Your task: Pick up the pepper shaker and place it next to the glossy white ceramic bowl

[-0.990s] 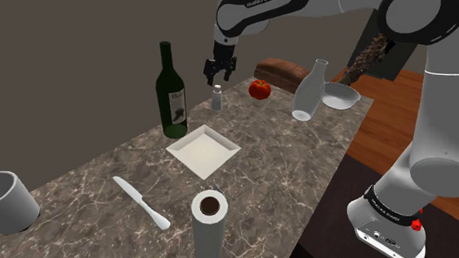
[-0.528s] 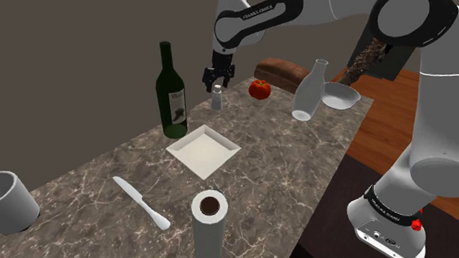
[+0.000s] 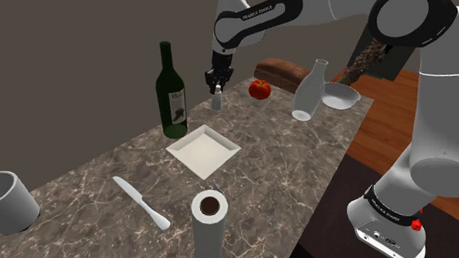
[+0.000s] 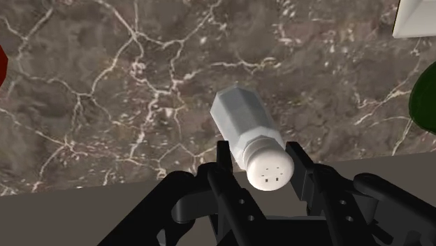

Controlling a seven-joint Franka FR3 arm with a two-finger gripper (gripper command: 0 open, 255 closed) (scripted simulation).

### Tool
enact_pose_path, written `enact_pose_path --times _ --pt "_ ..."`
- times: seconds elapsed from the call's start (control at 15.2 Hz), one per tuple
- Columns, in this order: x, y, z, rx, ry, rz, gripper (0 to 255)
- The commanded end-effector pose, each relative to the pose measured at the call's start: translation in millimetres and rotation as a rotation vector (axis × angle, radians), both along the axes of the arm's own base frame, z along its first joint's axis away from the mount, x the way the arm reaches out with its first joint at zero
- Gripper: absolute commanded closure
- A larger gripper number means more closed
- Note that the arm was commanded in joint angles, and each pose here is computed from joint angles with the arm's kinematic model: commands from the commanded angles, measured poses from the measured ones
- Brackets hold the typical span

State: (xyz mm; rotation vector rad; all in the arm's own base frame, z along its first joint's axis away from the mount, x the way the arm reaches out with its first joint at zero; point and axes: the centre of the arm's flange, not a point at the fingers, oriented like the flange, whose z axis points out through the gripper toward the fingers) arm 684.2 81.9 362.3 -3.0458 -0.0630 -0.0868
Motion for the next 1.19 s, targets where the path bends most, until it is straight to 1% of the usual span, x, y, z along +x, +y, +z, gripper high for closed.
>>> enact_pose_path --times 0.0,0.46,1.12 --pt "0.0 -0.1 -0.3 0.000 0.001 0.000 255" --pt "0.0 -0.1 -0.4 0.000 0.001 0.000 255" --pt "0.0 -0.1 52.4 0.000 0.001 0.000 255"
